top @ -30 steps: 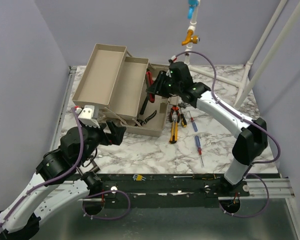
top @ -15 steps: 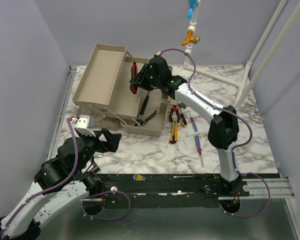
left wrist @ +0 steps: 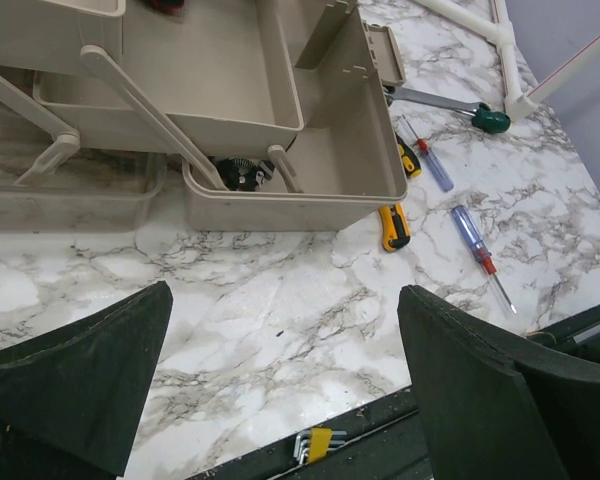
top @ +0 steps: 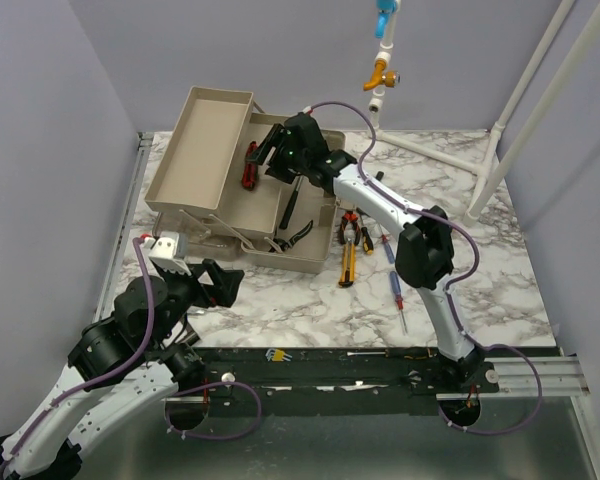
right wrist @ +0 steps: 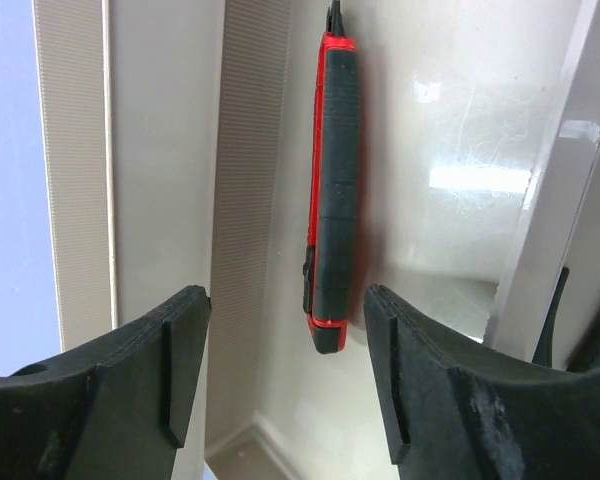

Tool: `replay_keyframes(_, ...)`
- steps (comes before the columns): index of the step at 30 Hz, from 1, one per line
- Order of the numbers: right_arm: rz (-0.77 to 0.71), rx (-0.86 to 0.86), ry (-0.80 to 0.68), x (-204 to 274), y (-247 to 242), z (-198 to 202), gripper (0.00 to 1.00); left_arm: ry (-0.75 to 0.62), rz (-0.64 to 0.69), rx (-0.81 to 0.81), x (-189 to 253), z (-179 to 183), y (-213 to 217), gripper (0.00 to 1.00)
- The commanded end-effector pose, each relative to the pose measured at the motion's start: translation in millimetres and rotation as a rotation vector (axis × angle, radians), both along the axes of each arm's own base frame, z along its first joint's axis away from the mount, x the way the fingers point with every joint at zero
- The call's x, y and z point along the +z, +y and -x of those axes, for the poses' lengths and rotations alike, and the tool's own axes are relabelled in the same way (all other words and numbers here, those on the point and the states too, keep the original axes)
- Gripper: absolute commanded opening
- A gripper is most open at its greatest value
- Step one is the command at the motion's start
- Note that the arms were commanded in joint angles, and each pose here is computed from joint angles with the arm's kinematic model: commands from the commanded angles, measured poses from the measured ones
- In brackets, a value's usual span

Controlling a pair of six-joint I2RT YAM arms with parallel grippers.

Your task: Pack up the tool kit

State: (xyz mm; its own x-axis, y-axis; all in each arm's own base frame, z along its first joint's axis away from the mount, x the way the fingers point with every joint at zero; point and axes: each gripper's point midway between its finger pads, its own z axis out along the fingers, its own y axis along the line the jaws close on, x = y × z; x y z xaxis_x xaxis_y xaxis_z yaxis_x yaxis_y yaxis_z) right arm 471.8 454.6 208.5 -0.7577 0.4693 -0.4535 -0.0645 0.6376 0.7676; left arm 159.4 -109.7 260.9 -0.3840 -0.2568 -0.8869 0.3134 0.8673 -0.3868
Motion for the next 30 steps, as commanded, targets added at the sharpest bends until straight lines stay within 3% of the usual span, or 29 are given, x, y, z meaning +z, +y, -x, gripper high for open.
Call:
replay_keyframes(1,-0.038,0.014,-0.043,32.7,2.5,5.6,0.70,0.026,-0.004,-0.020,-5.2,3.4,-2.7,0.99)
replay_keyframes(7,-0.008,0.027,-0.157,74.5,-26.9,29.5,0.70,0.043,-0.002,-0.071,-9.0,1.2,-18.0,0.99)
replay_keyframes(30,0.344,-0.278,-0.310,68.3,-236.3,145.7,0.70,0.166,-0.015,-0.255,-27.3,-8.0,-116.2,0.98)
